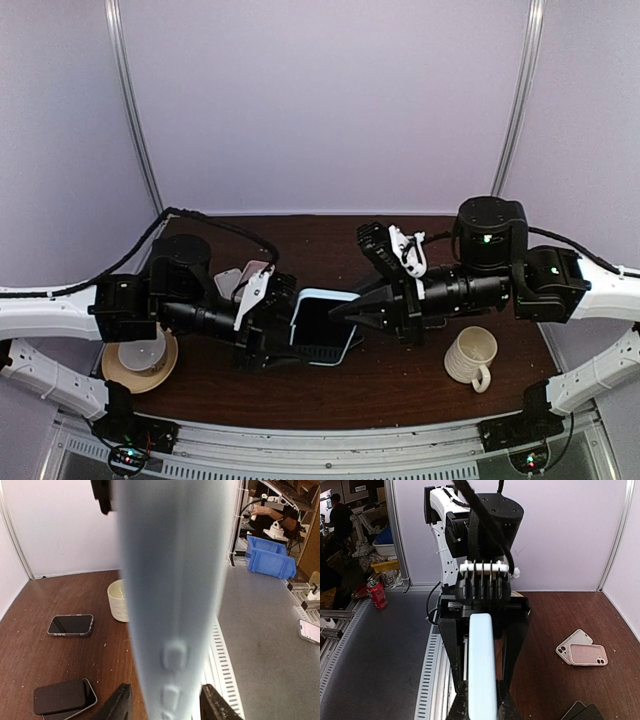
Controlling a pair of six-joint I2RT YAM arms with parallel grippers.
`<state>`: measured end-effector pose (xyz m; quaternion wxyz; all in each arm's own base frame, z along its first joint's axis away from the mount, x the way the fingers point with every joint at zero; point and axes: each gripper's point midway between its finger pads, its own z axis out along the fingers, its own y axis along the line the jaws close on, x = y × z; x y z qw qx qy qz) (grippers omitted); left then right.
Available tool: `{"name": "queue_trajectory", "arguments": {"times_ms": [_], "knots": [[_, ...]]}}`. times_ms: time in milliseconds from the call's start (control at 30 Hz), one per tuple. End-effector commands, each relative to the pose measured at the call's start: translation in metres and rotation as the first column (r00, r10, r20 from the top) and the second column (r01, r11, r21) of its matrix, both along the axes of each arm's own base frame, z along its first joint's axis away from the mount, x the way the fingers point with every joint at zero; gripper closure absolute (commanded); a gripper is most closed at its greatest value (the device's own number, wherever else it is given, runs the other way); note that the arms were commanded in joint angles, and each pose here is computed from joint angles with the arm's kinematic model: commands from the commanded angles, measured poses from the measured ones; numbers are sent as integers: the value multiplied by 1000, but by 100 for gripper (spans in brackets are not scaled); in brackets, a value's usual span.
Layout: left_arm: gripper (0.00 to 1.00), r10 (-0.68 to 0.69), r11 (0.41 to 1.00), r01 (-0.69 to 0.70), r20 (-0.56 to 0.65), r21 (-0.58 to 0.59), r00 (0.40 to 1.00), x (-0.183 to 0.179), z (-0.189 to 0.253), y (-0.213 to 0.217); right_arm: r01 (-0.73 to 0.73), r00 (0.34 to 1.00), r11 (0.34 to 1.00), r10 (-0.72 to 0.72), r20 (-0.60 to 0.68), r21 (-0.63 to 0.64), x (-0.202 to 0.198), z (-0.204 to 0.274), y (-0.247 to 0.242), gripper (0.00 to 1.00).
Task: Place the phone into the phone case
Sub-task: Press the top right corner of the phone case, then pass from the right arm to the left
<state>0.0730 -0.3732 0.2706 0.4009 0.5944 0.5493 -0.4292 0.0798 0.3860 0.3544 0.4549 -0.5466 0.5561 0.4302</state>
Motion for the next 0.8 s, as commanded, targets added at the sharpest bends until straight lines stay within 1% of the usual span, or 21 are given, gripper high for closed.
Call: {"name": "queue_trajectory", "arguments": {"times_ms": [0, 67, 100, 200, 267, 300, 333, 367, 400, 467, 500, 533, 600, 767], "knots": [[53, 12, 990, -6, 42, -144, 999, 4, 44, -10, -12, 999, 997, 10, 34, 78, -1, 28, 0, 100], [66, 9, 991, -4, 38, -137, 999, 4, 42, -11, -11, 999, 997, 8, 31, 77, -1, 28, 0, 100], [74, 13, 991, -11, 17, -133, 1000, 4, 41, -10, -9, 1000, 997, 7, 30, 76, -1, 28, 0, 100], [99, 28, 990, -27, 4, -139, 1000, 5, 41, -9, 2, 1000, 998, -3, 29, 62, 1, 25, 0, 100], [100, 38, 986, -37, -1, -165, 999, 6, 46, -8, 24, 999, 999, -25, 26, 48, 5, 20, -2, 98], [100, 46, 981, -46, -4, -189, 999, 7, 51, -7, 36, 999, 998, -37, 22, 42, 6, 17, -3, 93], [100, 60, 976, -61, -11, -211, 998, 8, 55, -6, 49, 999, 998, -50, 16, 37, 8, 12, -5, 84], [100, 78, 969, -81, -25, -234, 997, 11, 59, -5, 65, 998, 997, -66, 8, 37, 11, 8, -7, 68], [100, 94, 963, -101, -38, -251, 995, 13, 62, -4, 82, 997, 996, -82, -3, 38, 13, 2, -9, 57], [100, 110, 951, -123, -61, -285, 992, 15, 71, -1, 106, 994, 993, -104, -28, 52, 16, -5, -13, 43], [100, 104, 947, -119, -67, -299, 992, 14, 75, 0, 120, 992, 991, -118, -42, 56, 18, -9, -15, 39], [100, 101, 942, -119, -72, -314, 992, 13, 79, 1, 133, 990, 989, -130, -46, 59, 20, -13, -18, 37], [100, 89, 933, -111, -80, -341, 993, 11, 84, 2, 148, 986, 986, -141, -94, 73, 21, -20, -20, 37], [100, 74, 934, -102, -96, -343, 993, 8, 84, 1, 110, 985, 988, -94, -146, 108, 14, -22, -15, 49]]}}
